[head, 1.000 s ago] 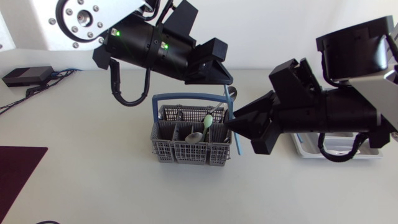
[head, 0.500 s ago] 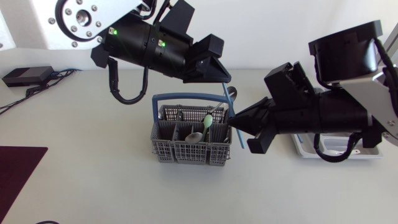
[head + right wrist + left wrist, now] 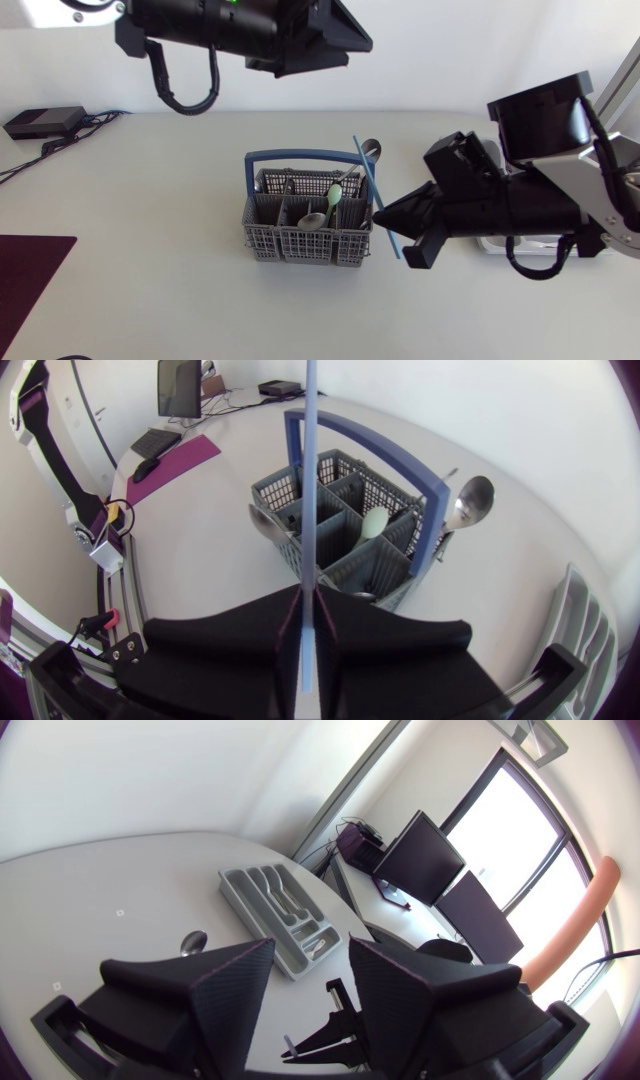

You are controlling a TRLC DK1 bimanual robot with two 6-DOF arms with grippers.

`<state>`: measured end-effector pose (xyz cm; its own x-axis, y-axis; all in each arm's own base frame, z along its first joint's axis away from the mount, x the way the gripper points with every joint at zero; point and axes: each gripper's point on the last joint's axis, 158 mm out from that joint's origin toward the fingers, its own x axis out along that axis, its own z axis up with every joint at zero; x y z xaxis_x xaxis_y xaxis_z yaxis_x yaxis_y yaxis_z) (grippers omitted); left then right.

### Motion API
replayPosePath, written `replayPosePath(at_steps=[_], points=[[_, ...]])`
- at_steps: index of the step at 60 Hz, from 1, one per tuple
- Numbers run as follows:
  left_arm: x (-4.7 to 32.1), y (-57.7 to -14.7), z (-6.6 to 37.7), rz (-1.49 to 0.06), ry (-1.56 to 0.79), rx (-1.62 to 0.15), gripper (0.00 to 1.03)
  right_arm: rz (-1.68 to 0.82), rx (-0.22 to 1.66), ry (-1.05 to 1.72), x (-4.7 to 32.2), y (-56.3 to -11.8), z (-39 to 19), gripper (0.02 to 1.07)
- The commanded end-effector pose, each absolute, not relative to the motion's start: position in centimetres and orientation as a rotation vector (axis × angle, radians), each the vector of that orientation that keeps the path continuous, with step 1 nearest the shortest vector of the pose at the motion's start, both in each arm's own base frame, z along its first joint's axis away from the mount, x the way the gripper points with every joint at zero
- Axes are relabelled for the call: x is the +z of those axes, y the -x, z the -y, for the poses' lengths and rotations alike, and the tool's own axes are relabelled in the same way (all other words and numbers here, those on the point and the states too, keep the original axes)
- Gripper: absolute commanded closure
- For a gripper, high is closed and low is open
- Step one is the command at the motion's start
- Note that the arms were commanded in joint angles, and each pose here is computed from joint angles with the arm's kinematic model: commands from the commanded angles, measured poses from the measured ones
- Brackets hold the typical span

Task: Sort the cutlery from the basket into the organizer compartments.

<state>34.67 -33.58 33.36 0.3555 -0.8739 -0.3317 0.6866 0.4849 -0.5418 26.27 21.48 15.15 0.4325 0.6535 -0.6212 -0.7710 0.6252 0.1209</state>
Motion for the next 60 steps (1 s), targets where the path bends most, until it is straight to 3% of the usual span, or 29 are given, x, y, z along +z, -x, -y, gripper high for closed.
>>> replayPosePath(at_steps=[1,11,19,37,60], points=[[37.0,-34.6,32.1,-0.552,0.351,-1.034,0.43,-0.682,0.856,0.182,15.0,-26.6,-19.6,1.01],[36.7,-34.8,29.0,-0.495,0.262,-0.992,0.43,-0.674,0.714,0.143,15.2,-29.2,-14.6,1.01],[34.0,-34.8,27.2,-0.490,0.122,-0.917,0.43,-0.681,0.574,0.124,14.5,-31.7,-9.7,1.01],[27.3,-34.0,24.4,-0.499,-0.172,-0.799,0.43,-0.789,0.297,0.078,9.5,-37.6,0.1,1.01],[19.7,-30.7,23.8,-0.539,-0.469,-0.855,0.43,-0.927,0.105,0.051,3.5,-42.5,6.3,1.01]])
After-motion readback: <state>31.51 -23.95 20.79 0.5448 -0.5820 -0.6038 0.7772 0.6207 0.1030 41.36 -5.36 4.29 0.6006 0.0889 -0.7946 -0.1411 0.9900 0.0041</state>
